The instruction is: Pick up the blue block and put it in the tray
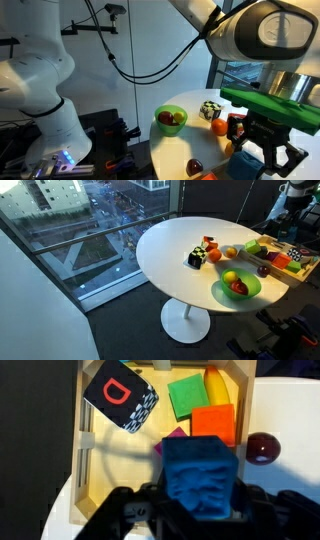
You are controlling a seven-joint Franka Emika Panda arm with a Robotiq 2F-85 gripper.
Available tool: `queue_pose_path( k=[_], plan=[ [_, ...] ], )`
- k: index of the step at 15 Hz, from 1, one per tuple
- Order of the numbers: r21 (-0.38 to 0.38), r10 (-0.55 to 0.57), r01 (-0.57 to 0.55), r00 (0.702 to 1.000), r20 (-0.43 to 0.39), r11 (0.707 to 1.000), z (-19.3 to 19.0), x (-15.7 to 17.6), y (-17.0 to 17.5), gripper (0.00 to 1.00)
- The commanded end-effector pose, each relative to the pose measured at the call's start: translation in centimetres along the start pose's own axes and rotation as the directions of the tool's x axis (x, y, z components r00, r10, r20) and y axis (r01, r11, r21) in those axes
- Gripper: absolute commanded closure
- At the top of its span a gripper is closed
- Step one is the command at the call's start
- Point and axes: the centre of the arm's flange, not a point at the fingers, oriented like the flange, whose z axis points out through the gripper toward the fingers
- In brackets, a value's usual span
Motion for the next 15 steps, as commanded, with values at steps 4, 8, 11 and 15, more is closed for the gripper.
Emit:
queue_pose_path(
  k=[4, 8, 11, 15],
  plan=[
    [-0.037, -0.014, 0.018, 0.991, 0.13, 0.999, 2.6, -0.3, -0.1, 0.71],
    [-0.043, -0.014, 0.021, 0.986, 0.165, 0.999, 3.8, -0.1, -0.2, 0.22],
    [-0.044, -0.013, 0.02, 0.986, 0.168, 0.999, 4.2, 0.0, -0.3, 0.06],
    [-0.025, -0.02, 0.024, 0.99, 0.137, 0.999, 3.8, 0.2, -0.6, 0.0]
  ],
)
